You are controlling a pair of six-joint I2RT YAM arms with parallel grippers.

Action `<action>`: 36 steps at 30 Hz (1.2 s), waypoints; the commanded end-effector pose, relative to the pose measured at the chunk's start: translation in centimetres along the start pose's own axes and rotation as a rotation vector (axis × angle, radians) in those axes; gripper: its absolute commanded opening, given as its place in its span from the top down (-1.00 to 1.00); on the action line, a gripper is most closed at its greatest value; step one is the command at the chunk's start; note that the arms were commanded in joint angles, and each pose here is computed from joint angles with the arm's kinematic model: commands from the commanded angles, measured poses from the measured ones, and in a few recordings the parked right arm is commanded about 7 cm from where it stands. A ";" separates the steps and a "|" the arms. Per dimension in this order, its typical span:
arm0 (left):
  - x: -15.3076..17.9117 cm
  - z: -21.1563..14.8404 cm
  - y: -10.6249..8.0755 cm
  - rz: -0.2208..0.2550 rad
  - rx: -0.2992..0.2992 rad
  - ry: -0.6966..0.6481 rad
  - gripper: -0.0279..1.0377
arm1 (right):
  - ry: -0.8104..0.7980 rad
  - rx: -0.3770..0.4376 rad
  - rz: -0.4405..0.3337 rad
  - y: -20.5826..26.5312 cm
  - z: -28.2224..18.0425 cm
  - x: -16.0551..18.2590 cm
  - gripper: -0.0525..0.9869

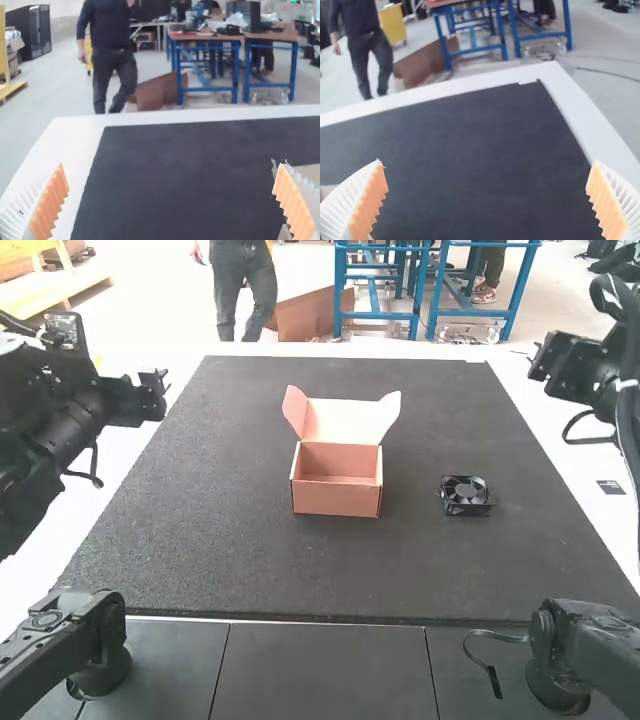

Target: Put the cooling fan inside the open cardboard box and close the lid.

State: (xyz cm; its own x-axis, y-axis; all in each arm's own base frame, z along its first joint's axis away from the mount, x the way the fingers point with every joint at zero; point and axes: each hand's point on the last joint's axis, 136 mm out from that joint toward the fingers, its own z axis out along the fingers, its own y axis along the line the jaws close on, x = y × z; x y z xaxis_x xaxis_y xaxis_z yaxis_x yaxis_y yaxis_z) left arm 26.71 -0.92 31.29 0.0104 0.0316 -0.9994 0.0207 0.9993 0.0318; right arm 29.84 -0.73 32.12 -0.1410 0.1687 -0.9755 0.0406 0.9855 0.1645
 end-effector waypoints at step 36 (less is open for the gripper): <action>2.1 3.6 -12.9 -0.027 0.397 0.448 -0.87 | 0.995 0.053 -0.181 -3.7 9.6 14.7 -0.84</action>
State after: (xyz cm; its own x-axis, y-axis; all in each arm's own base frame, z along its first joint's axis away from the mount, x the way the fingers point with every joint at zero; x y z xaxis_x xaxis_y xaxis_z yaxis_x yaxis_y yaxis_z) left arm 30.22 -13.94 26.75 -0.4420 0.1359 -0.8867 0.3924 0.9182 -0.0548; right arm 37.36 -1.03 16.58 -0.8996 0.0060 -0.4368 0.0005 0.9999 0.0128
